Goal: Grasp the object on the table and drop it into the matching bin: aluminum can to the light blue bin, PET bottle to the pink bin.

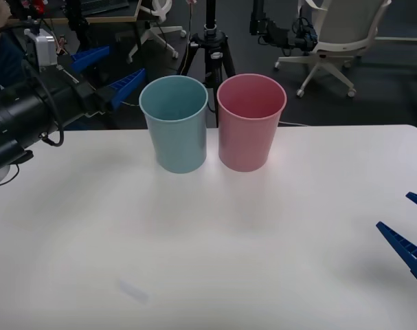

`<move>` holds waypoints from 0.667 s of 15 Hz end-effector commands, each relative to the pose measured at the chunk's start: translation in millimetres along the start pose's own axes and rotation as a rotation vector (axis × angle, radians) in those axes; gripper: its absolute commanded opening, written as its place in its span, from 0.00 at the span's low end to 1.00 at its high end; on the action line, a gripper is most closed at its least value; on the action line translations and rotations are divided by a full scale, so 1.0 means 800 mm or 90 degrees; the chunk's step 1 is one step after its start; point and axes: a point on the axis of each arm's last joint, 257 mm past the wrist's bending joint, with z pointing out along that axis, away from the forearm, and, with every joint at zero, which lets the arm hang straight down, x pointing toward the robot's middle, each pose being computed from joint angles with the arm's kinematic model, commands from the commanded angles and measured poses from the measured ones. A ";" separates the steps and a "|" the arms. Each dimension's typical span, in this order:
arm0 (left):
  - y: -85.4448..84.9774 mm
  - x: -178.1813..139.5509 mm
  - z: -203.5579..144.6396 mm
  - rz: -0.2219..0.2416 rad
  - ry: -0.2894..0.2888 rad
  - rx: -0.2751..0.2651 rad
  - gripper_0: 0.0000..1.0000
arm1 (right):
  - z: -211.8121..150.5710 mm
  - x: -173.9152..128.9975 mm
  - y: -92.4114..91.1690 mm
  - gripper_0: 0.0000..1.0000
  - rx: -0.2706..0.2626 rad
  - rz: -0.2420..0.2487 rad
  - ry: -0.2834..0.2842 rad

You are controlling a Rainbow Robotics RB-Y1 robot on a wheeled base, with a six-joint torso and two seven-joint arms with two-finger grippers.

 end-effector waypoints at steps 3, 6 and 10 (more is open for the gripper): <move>0.006 0.009 -0.063 0.006 -0.004 -0.004 1.00 | 0.000 0.000 0.000 1.00 0.000 0.000 0.000; 0.016 0.030 -0.105 0.019 0.001 -0.028 1.00 | 0.000 0.000 0.000 1.00 0.000 0.000 0.000; 0.029 0.079 -0.170 -0.004 0.033 -0.079 1.00 | 0.000 0.000 0.000 1.00 0.000 0.000 0.000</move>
